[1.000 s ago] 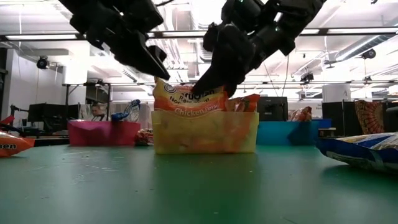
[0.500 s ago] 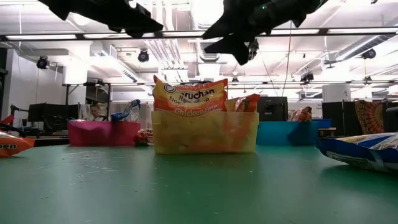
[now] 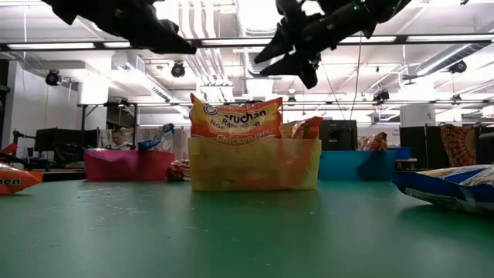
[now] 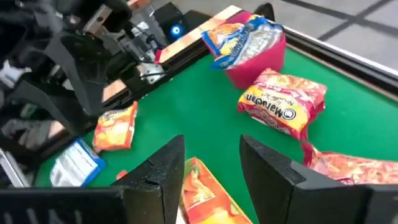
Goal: Sort Maruchan noodles
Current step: Put the red noodle pack into the blue bin
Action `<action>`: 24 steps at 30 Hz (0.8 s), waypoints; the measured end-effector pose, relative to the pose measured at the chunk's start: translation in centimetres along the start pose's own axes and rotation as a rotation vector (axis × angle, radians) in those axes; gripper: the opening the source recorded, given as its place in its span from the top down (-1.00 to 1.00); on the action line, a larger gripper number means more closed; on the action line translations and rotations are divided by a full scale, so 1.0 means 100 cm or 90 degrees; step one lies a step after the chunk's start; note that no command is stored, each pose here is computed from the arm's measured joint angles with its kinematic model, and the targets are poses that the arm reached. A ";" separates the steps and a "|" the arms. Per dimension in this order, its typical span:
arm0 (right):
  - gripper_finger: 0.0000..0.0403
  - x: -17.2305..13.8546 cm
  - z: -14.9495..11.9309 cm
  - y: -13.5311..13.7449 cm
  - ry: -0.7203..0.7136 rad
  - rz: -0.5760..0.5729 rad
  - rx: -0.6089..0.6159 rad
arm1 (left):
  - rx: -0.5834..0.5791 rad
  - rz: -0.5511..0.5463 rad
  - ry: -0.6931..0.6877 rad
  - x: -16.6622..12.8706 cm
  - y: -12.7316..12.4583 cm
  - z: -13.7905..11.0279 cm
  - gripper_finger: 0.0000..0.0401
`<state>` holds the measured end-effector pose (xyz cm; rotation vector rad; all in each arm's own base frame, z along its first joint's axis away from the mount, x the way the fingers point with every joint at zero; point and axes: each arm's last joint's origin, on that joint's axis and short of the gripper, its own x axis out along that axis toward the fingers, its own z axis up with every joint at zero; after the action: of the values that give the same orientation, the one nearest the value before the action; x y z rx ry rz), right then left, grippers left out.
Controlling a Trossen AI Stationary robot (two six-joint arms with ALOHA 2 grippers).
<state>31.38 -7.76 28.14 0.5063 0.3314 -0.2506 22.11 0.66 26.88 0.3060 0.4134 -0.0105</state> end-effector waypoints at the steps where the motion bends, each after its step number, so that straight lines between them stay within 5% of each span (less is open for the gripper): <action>1: 0.30 0.001 0.001 -0.003 0.008 -0.010 0.006 | -0.004 0.011 0.006 0.000 0.000 0.000 0.45; 17: 0.29 0.069 0.031 -0.051 0.310 -0.228 0.010 | -0.009 0.037 0.036 -0.003 0.001 -0.004 0.45; 24: 0.08 0.106 0.018 -0.076 0.388 -0.272 0.011 | -0.008 0.083 0.063 -0.005 0.003 -0.006 0.45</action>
<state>39.10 -16.73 22.42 0.5182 1.0373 -0.5124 21.44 1.09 26.61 0.3213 0.4905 0.1349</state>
